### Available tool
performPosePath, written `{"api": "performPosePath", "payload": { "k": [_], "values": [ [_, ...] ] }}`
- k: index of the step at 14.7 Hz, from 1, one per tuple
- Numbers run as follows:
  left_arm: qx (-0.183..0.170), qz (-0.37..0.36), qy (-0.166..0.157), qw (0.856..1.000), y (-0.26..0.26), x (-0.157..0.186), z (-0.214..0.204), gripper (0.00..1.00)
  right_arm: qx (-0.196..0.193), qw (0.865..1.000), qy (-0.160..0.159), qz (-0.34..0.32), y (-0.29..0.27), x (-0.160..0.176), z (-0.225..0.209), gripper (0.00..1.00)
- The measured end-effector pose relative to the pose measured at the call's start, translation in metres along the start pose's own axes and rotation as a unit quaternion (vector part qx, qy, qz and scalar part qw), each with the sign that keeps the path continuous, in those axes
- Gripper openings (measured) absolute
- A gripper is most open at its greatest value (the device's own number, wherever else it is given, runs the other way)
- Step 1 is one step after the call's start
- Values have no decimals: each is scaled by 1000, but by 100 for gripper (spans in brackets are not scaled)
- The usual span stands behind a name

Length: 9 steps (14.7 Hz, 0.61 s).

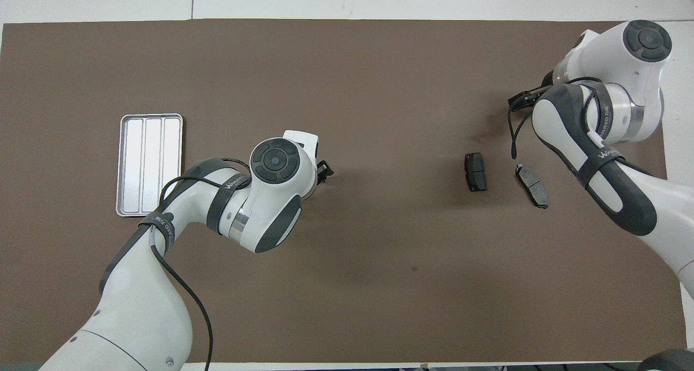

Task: Pick bearing gear from pile to tray
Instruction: 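Grasp the black part with the left gripper while the right gripper returns, then place the black part in the tray with the left gripper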

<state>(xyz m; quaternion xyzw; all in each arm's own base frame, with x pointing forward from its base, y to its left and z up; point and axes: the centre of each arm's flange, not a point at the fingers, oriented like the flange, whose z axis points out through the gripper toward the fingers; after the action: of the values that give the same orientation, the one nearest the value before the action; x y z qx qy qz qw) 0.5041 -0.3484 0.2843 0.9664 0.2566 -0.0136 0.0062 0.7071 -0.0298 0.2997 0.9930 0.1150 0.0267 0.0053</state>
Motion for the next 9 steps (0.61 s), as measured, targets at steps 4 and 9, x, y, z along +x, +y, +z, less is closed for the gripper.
{"api": "performPosePath", "payload": {
  "k": [4, 9],
  "values": [
    [-11, -6, 6, 1000, 1, 4, -3, 100, 2, 1000, 2, 1, 1, 2, 11, 100],
    [-14, -6, 8, 1000, 2, 4, -4, 82, -1, 1000, 7, 5, 8, 4, 8, 99]
  ]
}}
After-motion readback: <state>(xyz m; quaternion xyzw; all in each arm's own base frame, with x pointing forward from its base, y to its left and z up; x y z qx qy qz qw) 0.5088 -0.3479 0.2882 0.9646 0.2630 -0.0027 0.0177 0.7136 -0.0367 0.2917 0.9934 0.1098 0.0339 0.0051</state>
